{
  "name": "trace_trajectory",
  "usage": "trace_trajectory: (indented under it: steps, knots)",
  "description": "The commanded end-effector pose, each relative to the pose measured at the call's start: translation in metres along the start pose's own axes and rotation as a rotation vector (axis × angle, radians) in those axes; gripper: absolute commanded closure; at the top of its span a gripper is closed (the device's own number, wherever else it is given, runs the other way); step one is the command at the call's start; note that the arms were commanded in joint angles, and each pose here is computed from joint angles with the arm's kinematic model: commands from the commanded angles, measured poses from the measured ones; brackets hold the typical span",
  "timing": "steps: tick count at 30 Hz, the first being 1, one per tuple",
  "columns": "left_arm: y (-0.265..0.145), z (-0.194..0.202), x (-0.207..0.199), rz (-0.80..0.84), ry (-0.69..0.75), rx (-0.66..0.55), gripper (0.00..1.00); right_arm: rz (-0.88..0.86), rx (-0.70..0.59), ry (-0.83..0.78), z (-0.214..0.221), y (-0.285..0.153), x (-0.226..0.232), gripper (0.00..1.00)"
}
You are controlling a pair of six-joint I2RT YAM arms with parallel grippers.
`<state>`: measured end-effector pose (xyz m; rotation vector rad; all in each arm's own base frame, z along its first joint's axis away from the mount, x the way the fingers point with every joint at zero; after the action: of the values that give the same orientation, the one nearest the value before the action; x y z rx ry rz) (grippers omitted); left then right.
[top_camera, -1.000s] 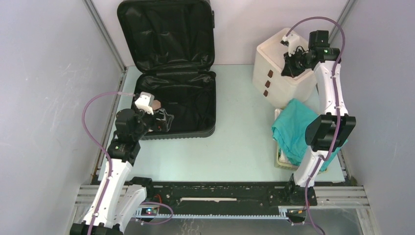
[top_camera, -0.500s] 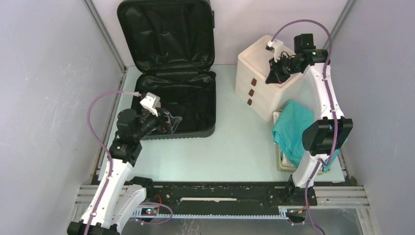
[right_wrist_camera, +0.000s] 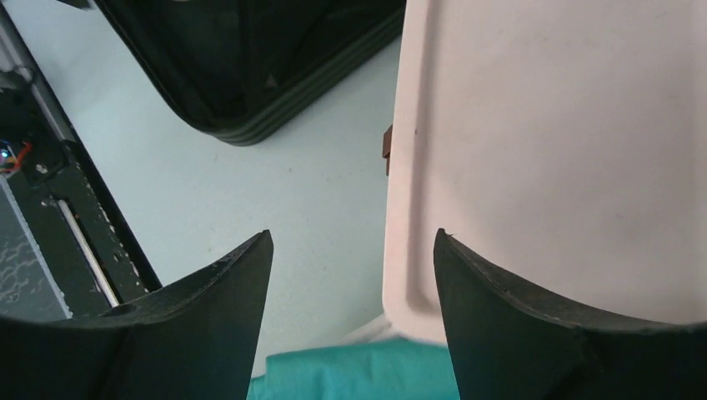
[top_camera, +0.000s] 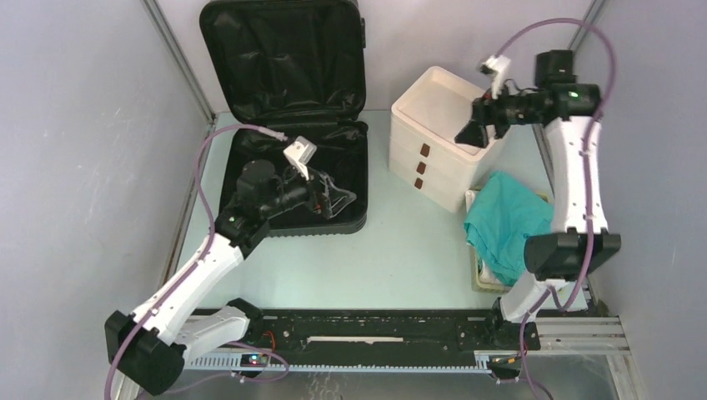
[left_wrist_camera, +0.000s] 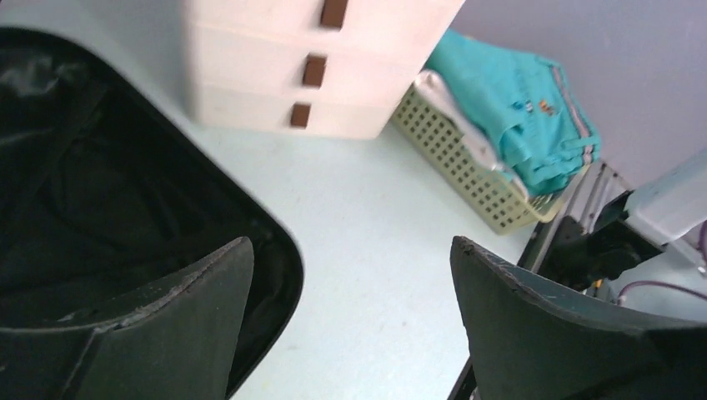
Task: Open, take out, and arrange the luggage
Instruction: Move the storage box to the opened luggage, then open the drawer of the storage box.
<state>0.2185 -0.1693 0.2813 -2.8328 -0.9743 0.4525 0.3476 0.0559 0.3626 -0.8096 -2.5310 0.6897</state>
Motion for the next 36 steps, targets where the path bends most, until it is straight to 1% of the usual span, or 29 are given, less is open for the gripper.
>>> trace_trajectory:
  steps: [1, 3, 5, 7, 9, 10, 11, 12, 13, 15, 17, 18, 19, 21, 26, 31, 34, 36]
  knots:
    - [0.028, -0.048, -0.02, 0.053, -0.051, -0.139, 0.09, -0.082, -0.236, -0.051, -0.019, -0.074, 0.051, 0.22]
    - [0.045, -0.052, -0.025, 0.073, -0.091, -0.147, 0.11, -0.138, -0.31, -0.051, -0.004, -0.086, 0.063, 0.22]
    - [0.061, -0.056, -0.028, 0.083, -0.121, -0.149, 0.11, -0.195, -0.387, -0.035, 0.02, -0.087, 0.072, 0.22]
    - [0.077, -0.058, -0.031, 0.088, -0.135, -0.144, 0.11, -0.247, -0.45, -0.003, 0.05, -0.078, 0.08, 0.23]
    - [0.094, -0.059, -0.032, 0.096, -0.138, -0.145, 0.12, -0.274, -0.481, -0.008, 0.083, -0.063, 0.089, 0.23]
    - [0.103, -0.059, -0.032, 0.099, -0.139, -0.146, 0.13, -0.269, -0.495, -0.05, 0.096, -0.06, 0.099, 0.23]
    - [0.112, -0.06, -0.033, 0.108, -0.138, -0.156, 0.13, -0.263, -0.496, -0.053, 0.111, -0.052, 0.102, 0.22]
    - [0.121, -0.063, -0.033, 0.118, -0.13, -0.181, 0.14, -0.224, -0.498, -0.076, 0.118, -0.05, 0.102, 0.21]
    - [0.13, -0.059, -0.03, 0.114, -0.132, -0.178, 0.14, -0.2, -0.499, -0.091, 0.124, -0.049, 0.105, 0.19]
    - [0.15, -0.057, -0.027, 0.121, -0.13, -0.197, 0.14, -0.112, -0.496, -0.085, 0.128, -0.047, 0.1, 0.19]
    - [0.171, -0.059, -0.025, 0.125, -0.133, -0.224, 0.15, -0.033, -0.492, -0.024, 0.126, -0.048, 0.091, 0.19]
    - [0.184, -0.053, -0.021, 0.117, -0.138, -0.215, 0.16, 0.002, -0.488, 0.005, 0.126, -0.048, 0.085, 0.19]
    - [0.191, -0.058, -0.02, 0.111, -0.137, -0.229, 0.18, 0.032, -0.485, 0.027, 0.126, -0.047, 0.08, 0.19]
    - [0.212, -0.052, -0.013, 0.09, -0.145, -0.209, 0.22, 0.062, -0.478, 0.072, 0.127, -0.045, 0.073, 0.19]
    - [0.244, -0.047, 0.002, 0.015, -0.132, -0.161, 0.29, 0.096, -0.464, 0.083, 0.128, -0.042, 0.069, 0.19]
    - [0.263, -0.044, 0.005, 0.022, -0.078, -0.156, 0.33, 0.103, -0.447, 0.079, 0.128, -0.037, 0.067, 0.19]
    - [0.271, -0.04, 0.003, 0.041, -0.059, -0.135, 0.37, 0.1, -0.438, 0.077, 0.129, -0.034, 0.066, 0.18]
    - [0.274, -0.034, 0.002, 0.054, -0.047, -0.116, 0.37, 0.102, -0.433, 0.082, 0.13, -0.034, 0.064, 0.18]
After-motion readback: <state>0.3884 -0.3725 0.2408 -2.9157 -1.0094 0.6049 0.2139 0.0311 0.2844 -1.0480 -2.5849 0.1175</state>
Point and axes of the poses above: each gripper's point midway between its finger pads, its own y axis out along the fingers, its own x axis along the line the jaws close on, z = x × y, the point moved 7 cm from there along -y, back along the fingers, and after that the axes turned 5 degrees about y, right-handed, at the moved point
